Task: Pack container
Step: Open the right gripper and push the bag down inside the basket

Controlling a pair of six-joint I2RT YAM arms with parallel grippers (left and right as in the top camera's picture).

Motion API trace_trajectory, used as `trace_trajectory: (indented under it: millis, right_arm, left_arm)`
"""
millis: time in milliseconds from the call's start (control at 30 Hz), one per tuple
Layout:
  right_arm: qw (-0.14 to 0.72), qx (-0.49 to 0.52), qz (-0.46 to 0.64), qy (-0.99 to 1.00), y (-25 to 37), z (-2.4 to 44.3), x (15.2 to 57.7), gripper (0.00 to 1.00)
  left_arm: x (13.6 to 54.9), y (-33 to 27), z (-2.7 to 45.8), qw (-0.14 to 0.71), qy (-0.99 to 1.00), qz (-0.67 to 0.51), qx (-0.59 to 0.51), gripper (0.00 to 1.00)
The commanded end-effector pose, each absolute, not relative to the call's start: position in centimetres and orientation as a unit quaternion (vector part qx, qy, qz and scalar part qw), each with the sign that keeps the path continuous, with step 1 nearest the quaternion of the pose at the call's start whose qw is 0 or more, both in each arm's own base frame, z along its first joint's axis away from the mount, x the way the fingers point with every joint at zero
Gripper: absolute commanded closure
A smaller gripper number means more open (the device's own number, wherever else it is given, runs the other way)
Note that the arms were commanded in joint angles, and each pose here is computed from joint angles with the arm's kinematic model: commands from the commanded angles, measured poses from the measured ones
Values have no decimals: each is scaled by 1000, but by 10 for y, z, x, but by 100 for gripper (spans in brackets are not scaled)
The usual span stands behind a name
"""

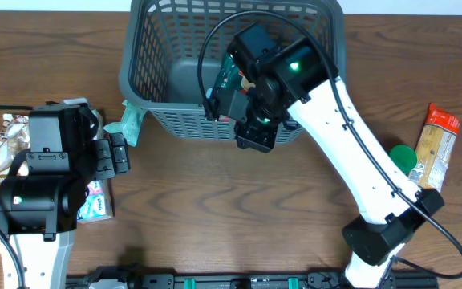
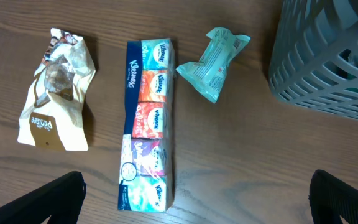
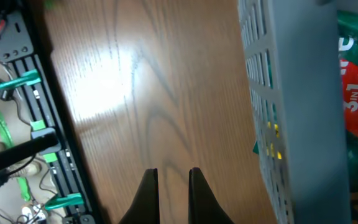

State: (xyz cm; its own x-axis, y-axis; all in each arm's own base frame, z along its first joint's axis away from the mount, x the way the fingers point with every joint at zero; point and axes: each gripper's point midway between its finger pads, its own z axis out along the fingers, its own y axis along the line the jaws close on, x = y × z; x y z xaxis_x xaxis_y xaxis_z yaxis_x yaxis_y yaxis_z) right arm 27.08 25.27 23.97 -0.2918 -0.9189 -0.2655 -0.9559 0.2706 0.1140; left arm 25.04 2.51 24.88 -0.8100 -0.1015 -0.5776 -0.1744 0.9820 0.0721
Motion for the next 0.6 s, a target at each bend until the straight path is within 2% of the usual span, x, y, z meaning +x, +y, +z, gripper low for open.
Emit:
trace_trajectory:
  millis: [0, 567]
  right_arm:
    - [70, -604, 116, 786, 256, 234, 272, 98]
    - [105, -592, 88, 795, 259, 234, 292, 99]
  left_arm:
    - [251, 30, 255, 306, 946, 71, -75, 1]
    - [251, 30, 255, 306, 946, 71, -75, 1]
